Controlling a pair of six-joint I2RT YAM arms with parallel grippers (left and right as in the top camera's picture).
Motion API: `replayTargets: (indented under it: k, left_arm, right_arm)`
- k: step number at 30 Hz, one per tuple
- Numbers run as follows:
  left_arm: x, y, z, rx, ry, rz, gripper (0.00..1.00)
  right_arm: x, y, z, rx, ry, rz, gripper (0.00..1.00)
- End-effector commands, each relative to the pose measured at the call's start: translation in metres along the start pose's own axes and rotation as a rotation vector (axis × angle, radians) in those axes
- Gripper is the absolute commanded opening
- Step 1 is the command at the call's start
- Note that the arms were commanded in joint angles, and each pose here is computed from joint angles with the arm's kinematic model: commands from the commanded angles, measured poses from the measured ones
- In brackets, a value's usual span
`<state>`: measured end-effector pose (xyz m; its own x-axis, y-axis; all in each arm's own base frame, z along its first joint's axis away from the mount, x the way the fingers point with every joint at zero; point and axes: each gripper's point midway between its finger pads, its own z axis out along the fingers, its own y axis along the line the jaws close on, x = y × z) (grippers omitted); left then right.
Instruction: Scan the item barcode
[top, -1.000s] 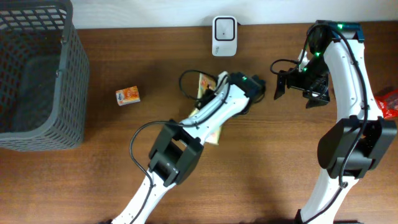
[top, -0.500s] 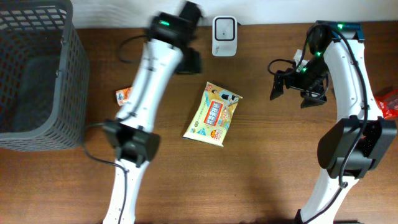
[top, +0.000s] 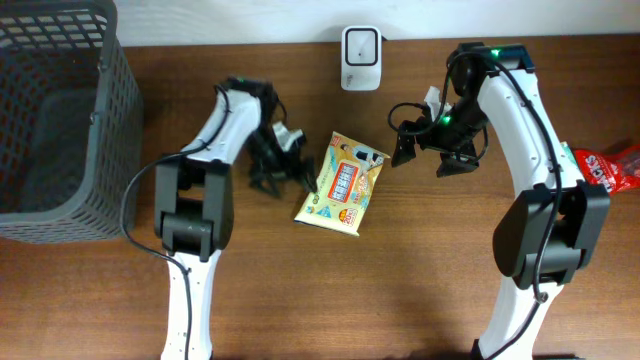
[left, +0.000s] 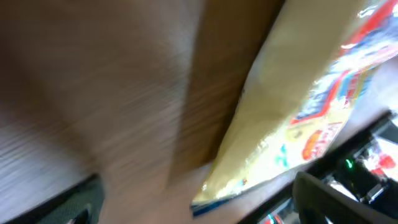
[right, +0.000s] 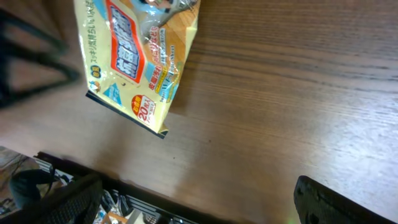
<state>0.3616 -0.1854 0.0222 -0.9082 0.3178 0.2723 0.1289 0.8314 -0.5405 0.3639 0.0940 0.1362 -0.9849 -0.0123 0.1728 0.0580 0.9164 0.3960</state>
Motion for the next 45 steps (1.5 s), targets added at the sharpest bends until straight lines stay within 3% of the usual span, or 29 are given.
replayTargets:
  k: [1,6,8,9,10,12,13,14,16,21,24,27,32,35,37,39,44,45]
  left_arm:
    - [0.015,-0.019,0.028,0.226,0.012,0.110,0.99]
    - [0.021,-0.028,0.055,0.360,-0.002,0.119,0.97]
    - [0.019,-0.036,0.064,0.404,-0.022,0.151,0.92]
    - [0.018,-0.037,0.068,0.402,-0.027,0.159,0.85]
    - [0.016,-0.038,0.071,0.395,-0.031,0.158,0.74]
    - [0.012,-0.039,0.072,0.392,-0.037,0.132,0.35]
    - [0.010,-0.037,0.073,0.380,-0.038,0.107,0.10]
    - [0.008,-0.029,0.074,0.328,-0.029,0.053,0.00]
    - [0.006,-0.011,0.072,0.207,-0.019,-0.026,0.00]
    - [-0.003,-0.009,0.031,0.028,-0.043,-0.033,0.00]
    - [-0.016,-0.005,-0.020,-0.182,-0.147,-0.077,0.00]
    - [-0.023,0.011,-0.106,-0.511,-0.349,-0.218,0.00]
    - [0.005,0.037,-0.232,-0.992,-0.645,-0.448,0.00]
    - [0.018,0.041,-0.267,-1.178,-0.721,-0.487,0.00]
    - [0.016,0.038,-0.250,-1.149,-0.673,-0.466,0.01]
    - [0.014,0.034,-0.227,-1.162,-0.602,-0.421,0.16]
    - [0.006,0.010,-0.160,-1.204,-0.483,-0.278,0.20]
    - [0.006,0.004,-0.146,-1.215,-0.464,-0.245,0.70]
  right_arm:
    - [0.001,0.003,-0.002,-0.032,-0.001,-0.021,0.98]
    - [-0.001,0.004,-0.002,-0.032,-0.012,-0.026,0.98]
    - [-0.001,0.004,-0.002,-0.032,-0.012,-0.026,0.98]
    - [-0.001,0.004,-0.002,-0.032,-0.012,-0.026,0.99]
    - [-0.001,0.004,-0.002,-0.032,-0.012,-0.026,0.99]
    - [-0.002,0.004,-0.002,-0.031,-0.012,-0.026,0.98]
    - [-0.002,0.003,-0.002,-0.031,-0.013,-0.026,0.98]
    - [-0.002,0.003,-0.002,-0.031,-0.015,-0.027,0.98]
    - [-0.003,0.004,-0.002,-0.031,-0.019,-0.029,0.98]
    - [-0.004,0.001,-0.002,-0.014,-0.023,-0.031,0.98]
    - [-0.006,0.001,-0.002,-0.014,-0.028,-0.034,0.98]
    - [-0.006,-0.001,0.002,-0.014,-0.025,-0.032,0.99]
    - [-0.009,-0.002,0.004,-0.014,-0.034,-0.036,0.98]
    - [-0.010,-0.002,0.005,-0.014,-0.038,-0.037,0.98]
    - [-0.010,-0.002,0.005,-0.014,-0.038,-0.037,0.99]
    - [-0.010,-0.002,0.004,-0.014,-0.038,-0.037,0.98]
    - [-0.011,-0.002,0.004,-0.015,-0.041,-0.038,0.98]
    - [-0.011,-0.002,0.004,-0.015,-0.040,-0.038,0.98]
